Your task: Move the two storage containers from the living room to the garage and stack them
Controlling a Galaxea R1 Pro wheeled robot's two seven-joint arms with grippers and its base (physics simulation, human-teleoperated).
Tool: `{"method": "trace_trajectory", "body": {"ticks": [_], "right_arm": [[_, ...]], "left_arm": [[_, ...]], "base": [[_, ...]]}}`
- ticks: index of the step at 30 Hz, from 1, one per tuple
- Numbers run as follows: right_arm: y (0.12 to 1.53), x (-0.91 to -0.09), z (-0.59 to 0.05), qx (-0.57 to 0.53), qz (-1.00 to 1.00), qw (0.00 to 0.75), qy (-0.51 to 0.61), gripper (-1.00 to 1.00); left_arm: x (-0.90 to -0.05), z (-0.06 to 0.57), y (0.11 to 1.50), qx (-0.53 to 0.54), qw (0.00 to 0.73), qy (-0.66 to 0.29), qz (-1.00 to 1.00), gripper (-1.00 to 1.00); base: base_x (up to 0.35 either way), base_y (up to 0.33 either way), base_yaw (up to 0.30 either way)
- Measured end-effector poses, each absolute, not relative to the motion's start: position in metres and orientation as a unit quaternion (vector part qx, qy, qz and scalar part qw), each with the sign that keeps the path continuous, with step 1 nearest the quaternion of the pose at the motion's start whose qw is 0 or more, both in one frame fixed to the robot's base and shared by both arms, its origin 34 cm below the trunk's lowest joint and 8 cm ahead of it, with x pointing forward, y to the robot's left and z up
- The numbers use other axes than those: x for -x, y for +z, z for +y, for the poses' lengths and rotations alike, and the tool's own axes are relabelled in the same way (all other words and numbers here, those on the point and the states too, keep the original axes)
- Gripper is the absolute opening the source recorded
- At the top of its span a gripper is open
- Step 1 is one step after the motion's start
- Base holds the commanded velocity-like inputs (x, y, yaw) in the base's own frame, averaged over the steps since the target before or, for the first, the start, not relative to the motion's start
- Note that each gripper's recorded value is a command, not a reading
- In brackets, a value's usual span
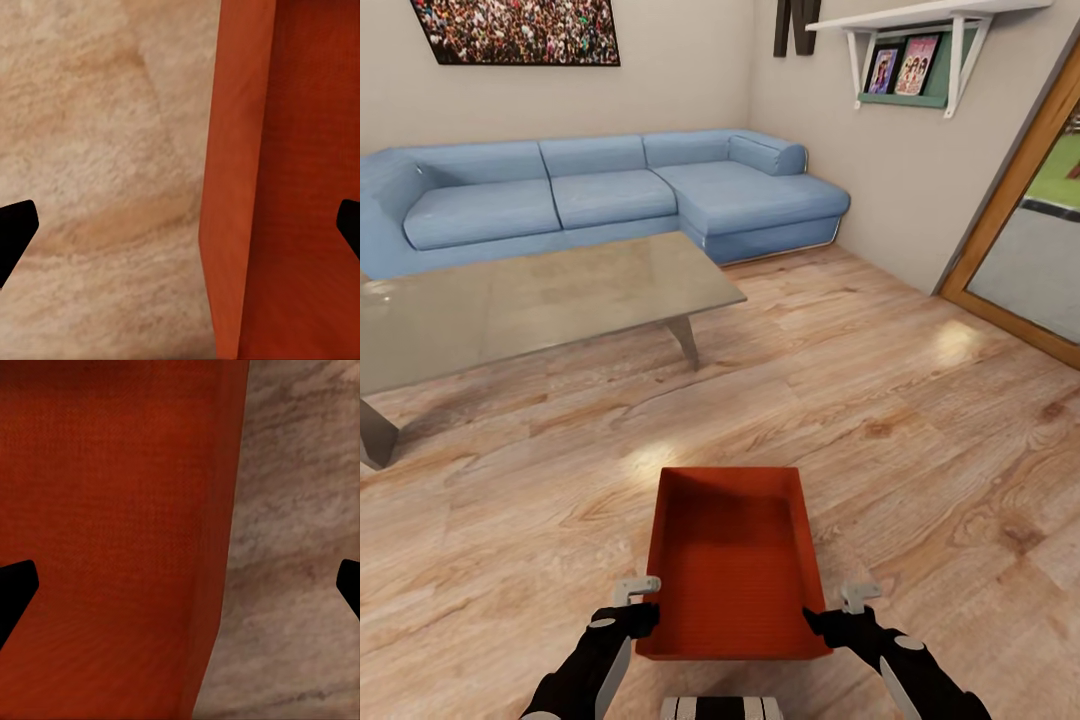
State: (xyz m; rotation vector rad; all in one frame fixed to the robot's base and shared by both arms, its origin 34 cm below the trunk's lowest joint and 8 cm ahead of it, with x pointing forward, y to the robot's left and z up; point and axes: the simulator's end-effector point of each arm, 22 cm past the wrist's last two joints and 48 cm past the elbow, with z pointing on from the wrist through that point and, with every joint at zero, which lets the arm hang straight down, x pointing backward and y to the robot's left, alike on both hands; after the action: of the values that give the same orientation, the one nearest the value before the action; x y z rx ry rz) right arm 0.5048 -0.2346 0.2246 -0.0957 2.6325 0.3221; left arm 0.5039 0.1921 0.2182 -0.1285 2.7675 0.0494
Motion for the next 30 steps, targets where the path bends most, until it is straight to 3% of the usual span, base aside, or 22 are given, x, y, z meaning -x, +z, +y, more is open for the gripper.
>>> {"method": "trace_trajectory", "body": {"ticks": [30], "right_arm": [[0.208, -0.5, -0.235, 0.035, 0.963, 0.24, 0.118, 1.0]], "left_arm": [[-0.5, 0.191, 0.203, 0.045, 0.184, 0.016, 0.982, 1.0]], "base": [[0.0, 0.0, 0.0]]}}
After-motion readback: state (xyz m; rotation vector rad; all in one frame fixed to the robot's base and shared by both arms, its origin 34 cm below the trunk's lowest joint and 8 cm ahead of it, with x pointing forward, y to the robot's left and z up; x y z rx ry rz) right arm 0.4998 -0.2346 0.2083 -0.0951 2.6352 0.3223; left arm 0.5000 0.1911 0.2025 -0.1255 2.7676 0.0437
